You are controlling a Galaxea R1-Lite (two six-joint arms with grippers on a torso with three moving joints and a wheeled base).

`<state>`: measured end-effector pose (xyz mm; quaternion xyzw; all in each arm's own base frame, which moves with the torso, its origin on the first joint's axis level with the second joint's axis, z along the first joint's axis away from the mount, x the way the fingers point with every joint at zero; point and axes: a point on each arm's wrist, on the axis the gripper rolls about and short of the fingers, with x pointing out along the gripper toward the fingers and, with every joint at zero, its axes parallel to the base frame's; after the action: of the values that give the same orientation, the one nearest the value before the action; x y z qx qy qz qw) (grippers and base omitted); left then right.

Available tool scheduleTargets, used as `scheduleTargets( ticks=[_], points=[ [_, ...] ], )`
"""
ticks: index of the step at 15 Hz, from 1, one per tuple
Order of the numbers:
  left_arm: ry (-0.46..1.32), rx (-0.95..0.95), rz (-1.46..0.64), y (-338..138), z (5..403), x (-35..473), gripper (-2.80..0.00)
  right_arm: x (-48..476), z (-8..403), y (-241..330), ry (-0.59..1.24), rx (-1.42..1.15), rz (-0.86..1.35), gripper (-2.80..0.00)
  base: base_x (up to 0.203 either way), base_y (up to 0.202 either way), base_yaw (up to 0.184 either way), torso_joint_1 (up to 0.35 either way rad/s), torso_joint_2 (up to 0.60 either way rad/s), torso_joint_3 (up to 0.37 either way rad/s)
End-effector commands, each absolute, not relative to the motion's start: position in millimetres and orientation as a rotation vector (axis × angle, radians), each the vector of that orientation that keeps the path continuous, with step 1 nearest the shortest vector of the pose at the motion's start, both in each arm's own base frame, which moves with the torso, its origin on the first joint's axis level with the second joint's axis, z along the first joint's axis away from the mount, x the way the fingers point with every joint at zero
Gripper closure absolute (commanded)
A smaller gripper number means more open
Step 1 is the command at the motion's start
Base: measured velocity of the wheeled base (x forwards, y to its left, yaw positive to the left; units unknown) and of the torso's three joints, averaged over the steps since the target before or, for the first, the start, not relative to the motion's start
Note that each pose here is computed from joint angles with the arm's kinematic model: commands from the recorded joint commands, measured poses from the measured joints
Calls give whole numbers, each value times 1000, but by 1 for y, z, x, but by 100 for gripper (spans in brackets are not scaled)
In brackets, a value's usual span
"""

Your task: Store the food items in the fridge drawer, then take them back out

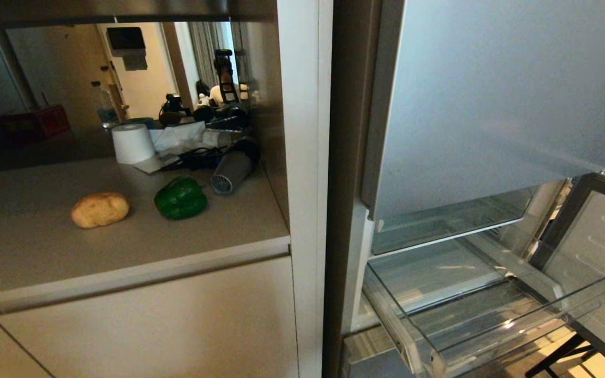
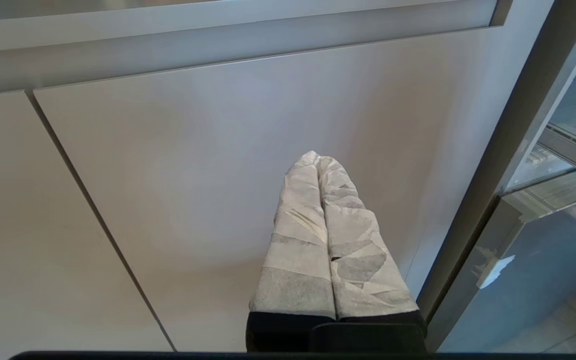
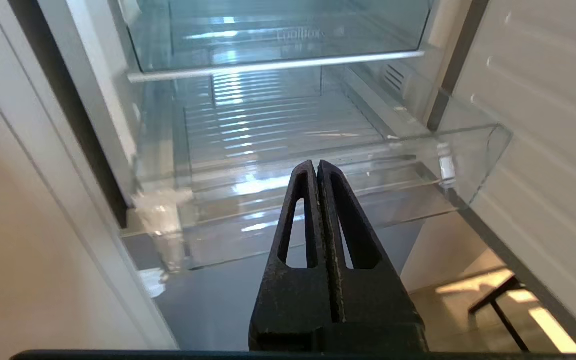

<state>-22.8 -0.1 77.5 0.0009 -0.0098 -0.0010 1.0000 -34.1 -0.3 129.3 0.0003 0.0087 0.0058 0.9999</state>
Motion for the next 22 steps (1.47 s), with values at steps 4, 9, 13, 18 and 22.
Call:
scheduleTargets(
  ticks=[4,9,13,18,22],
  points=[
    [-11,2,-3,0,75,-22,0,39,194,2,423,26,53,0,0,0,0,0,0,0],
    [-9,2,-3,0,75,-22,0,139,191,5,778,61,138,0,0,0,0,0,0,0],
    [-11,2,-2,0,75,-22,0,196,159,7,941,64,168,0,0,0,0,0,0,0],
    [-10,2,-1,0,75,-22,0,239,123,8,976,86,210,0,0,0,0,0,0,0],
    [-9,2,-2,0,74,-22,0,241,116,8,997,87,210,0,0,0,0,0,0,0]
  ],
)
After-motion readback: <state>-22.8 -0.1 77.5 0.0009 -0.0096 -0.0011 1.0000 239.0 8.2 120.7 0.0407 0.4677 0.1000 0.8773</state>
